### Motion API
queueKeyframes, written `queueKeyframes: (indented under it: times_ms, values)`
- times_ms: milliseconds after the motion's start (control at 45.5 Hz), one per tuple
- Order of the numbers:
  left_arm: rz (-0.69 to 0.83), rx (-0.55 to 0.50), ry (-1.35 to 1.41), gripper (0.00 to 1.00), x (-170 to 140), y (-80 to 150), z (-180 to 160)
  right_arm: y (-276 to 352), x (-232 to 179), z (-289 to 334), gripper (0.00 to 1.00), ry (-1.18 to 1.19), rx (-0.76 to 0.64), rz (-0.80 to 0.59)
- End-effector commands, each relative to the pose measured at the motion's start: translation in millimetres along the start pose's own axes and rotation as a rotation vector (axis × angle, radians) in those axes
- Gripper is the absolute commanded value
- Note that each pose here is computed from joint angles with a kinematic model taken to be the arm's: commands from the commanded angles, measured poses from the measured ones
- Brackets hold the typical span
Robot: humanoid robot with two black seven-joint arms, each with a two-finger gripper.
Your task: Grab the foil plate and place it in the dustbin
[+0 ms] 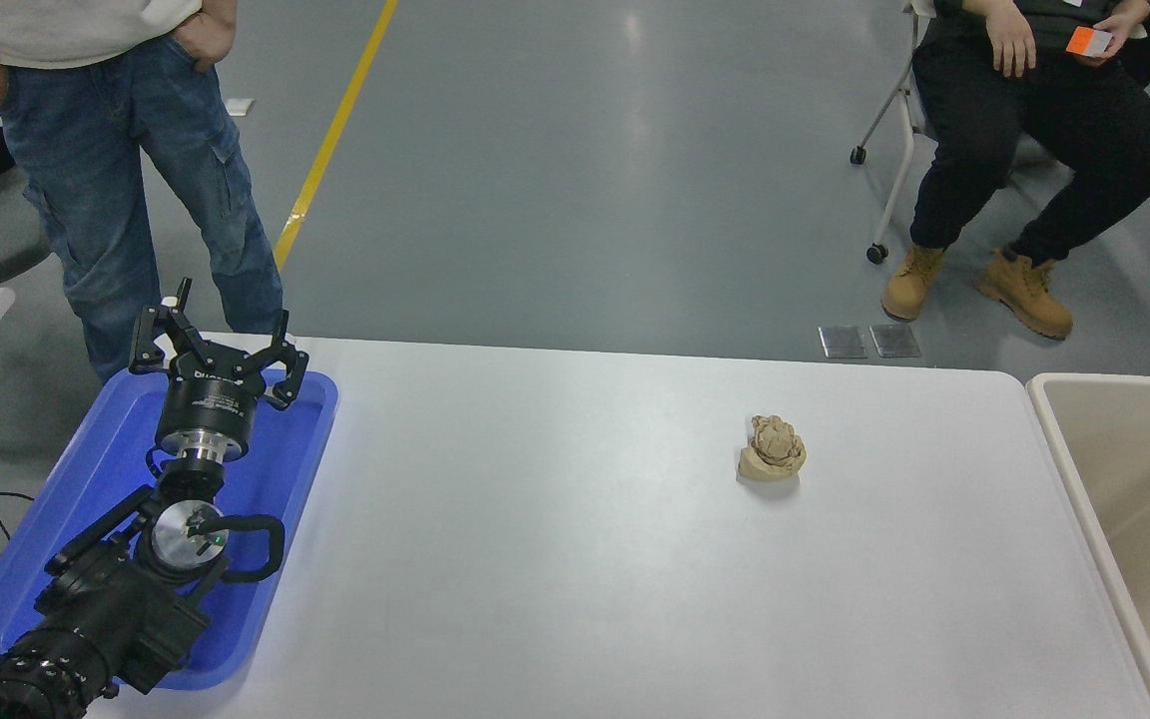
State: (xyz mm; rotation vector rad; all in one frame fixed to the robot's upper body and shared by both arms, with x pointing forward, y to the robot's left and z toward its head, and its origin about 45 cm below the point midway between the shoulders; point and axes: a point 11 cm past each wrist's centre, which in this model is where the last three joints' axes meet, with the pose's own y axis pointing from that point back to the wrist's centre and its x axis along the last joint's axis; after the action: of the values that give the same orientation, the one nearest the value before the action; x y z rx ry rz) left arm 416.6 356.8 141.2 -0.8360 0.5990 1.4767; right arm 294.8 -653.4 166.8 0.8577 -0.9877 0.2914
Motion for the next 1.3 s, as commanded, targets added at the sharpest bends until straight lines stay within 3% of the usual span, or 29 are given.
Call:
queueKeyframes:
  times_ms: [0, 198, 440, 747, 967, 1275]
  values:
    - [0.0, 0.0, 0.0, 1.0, 0, 0, 0, 1, 49, -49, 1.0, -0.059, 0.089, 0.077]
    - [-0.001, 0.0, 0.0, 1.0, 0, 0, 0, 13, 98, -116, 1.0, -0.097, 0.22, 0.124]
    - [-0.001, 0.0, 0.0, 1.0, 0, 0, 0, 49, 166, -192, 1.0, 0.034, 0.361, 0.183]
    - [-0.001, 0.001, -0.001, 1.0, 0, 0, 0, 121, 210, -310, 1.0, 0.162, 0.574, 0.223]
    - [-0.001, 0.0, 0.0, 1.0, 0, 0, 0, 186, 210, -370, 1.0, 0.293, 0.696, 0.088]
    - [0.001, 0.0, 0.0, 1.0, 0, 0, 0, 257, 185, -382, 1.0, 0.474, 0.744, -0.238]
